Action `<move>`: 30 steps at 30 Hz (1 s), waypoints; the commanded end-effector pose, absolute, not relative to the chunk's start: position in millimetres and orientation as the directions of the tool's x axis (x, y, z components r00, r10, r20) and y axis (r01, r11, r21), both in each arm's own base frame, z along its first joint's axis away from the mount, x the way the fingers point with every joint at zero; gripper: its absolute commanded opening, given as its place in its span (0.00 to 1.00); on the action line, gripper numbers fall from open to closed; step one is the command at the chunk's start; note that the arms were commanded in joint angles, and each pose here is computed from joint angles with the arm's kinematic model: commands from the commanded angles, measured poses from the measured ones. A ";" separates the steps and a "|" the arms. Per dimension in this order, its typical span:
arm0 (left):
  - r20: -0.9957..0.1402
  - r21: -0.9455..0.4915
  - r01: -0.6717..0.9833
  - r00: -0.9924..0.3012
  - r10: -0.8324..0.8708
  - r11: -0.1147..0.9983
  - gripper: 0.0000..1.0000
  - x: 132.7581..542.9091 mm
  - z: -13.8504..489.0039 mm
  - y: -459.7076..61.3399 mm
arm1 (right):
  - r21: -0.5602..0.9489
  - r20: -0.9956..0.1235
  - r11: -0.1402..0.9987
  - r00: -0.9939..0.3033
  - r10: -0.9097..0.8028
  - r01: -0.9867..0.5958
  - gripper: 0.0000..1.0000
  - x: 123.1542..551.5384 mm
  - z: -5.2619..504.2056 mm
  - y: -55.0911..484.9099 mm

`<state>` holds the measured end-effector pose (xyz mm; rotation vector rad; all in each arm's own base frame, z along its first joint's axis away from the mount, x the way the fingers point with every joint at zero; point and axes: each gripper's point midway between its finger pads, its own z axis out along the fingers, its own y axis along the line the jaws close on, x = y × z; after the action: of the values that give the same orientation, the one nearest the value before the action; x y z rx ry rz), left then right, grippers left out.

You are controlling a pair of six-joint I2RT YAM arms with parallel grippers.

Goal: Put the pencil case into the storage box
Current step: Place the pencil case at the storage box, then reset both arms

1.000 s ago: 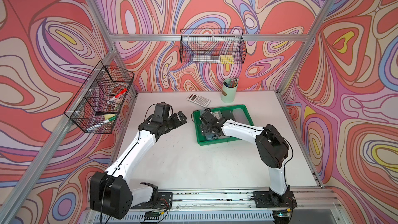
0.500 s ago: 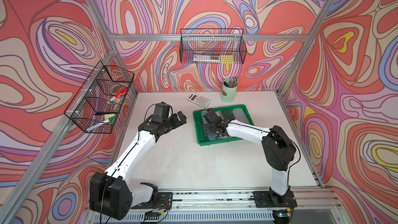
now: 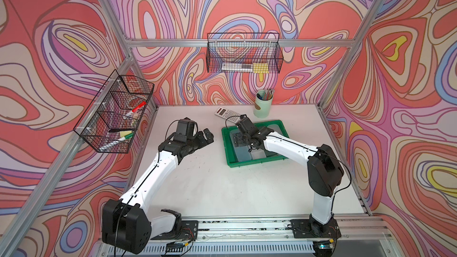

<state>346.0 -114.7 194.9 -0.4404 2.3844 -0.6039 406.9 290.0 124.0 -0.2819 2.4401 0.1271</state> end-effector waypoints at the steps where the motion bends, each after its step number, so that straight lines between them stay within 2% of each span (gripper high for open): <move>1: -0.496 -0.494 -0.153 -0.758 -0.423 0.856 0.99 344.3 184.1 -114.9 | 0.010 -0.640 0.981 -0.755 -0.144 -0.196 0.89 402.0 117.4 279.5; 6: -0.503 -0.485 -0.144 -0.761 -0.410 0.863 0.99 338.7 171.6 -113.1 | -0.037 -0.689 0.991 -0.715 -0.117 -0.126 0.95 397.2 131.8 252.0; 10: -0.506 -0.461 -0.142 -0.769 -0.391 0.876 0.99 333.1 163.5 -109.6 | 0.013 -0.693 0.992 -0.717 -0.083 -0.127 0.97 396.1 138.7 239.2; 13: -0.527 -0.440 -0.131 -0.763 -0.374 0.888 0.99 328.4 160.1 -105.2 | -0.039 -0.699 0.997 -0.711 -0.077 -0.070 0.98 397.9 140.4 216.6; 16: -0.594 -0.391 -0.116 -0.725 -0.347 0.913 0.99 323.4 160.8 -92.8 | -0.044 -0.741 0.998 -0.669 -0.057 -0.037 0.98 400.4 148.5 191.5; 19: -0.682 -0.310 -0.104 -0.668 -0.298 0.945 0.99 320.2 166.0 -75.7 | -0.093 -0.804 0.994 -0.594 -0.037 0.064 0.98 401.5 169.7 154.1; 23: -0.812 -0.229 -0.082 -0.534 -0.236 0.970 0.99 324.8 177.9 -58.1 | -0.152 -0.861 0.970 -0.507 -0.036 0.191 0.98 400.6 188.9 99.4; 27: -0.885 -0.064 -0.125 -0.452 -0.114 0.990 0.99 329.3 180.7 -33.9 | -0.154 -0.877 0.939 -0.480 0.013 0.307 0.98 402.3 186.3 36.0; 30: -0.921 0.056 -0.182 -0.388 -0.019 0.982 0.99 333.5 173.8 -15.2 | -0.150 -0.893 0.931 -0.449 0.017 0.334 0.98 406.7 175.3 8.1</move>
<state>322.7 -38.2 159.4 -0.1812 2.1094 -0.0371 400.2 27.7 173.6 0.2488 2.0830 -0.3369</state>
